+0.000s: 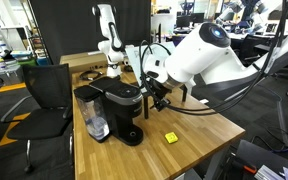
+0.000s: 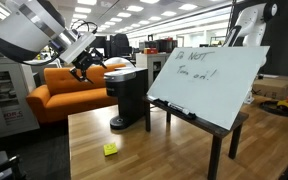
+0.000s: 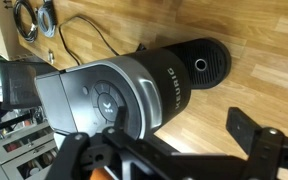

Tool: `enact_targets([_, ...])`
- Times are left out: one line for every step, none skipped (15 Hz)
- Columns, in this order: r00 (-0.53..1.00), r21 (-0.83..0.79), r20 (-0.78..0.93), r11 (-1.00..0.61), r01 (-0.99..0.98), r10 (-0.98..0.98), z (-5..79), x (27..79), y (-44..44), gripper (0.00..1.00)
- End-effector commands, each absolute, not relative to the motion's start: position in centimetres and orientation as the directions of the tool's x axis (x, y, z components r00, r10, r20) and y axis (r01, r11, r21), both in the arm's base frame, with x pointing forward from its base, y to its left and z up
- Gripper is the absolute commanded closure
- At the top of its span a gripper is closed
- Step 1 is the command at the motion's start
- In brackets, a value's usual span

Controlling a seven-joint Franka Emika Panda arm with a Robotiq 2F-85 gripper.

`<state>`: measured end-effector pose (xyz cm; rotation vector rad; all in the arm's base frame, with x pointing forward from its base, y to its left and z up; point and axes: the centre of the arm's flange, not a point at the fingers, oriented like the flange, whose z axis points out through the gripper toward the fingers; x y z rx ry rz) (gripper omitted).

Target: Open the coffee machine chamber

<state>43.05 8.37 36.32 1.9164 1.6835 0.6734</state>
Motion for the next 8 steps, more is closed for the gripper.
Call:
enact_targets([0.093,0.674,0.073,-0.118,0.729,0.993,35.3,43.8,8.3,0.00])
enact_targets([0.093,0.677,0.080,-0.123,0.726,0.992,35.3,43.8,8.4,0.00])
enact_targets([0.097,0.678,0.087,-0.130,0.723,0.991,35.4,43.9,8.4,0.00])
enact_targets([0.109,0.678,0.097,-0.146,0.721,0.989,35.6,43.9,8.5,0.00])
enact_targets([0.141,0.674,0.115,-0.182,0.716,0.983,35.7,44.1,8.8,0.00])
enact_targets([0.201,0.657,0.126,-0.233,0.717,0.971,36.6,45.2,8.3,0.00])
enact_targets([0.162,0.664,0.104,-0.190,0.723,0.981,37.1,43.6,8.4,0.00])
enact_targets([0.179,0.662,0.112,-0.207,0.720,0.978,37.1,43.9,8.3,0.00])
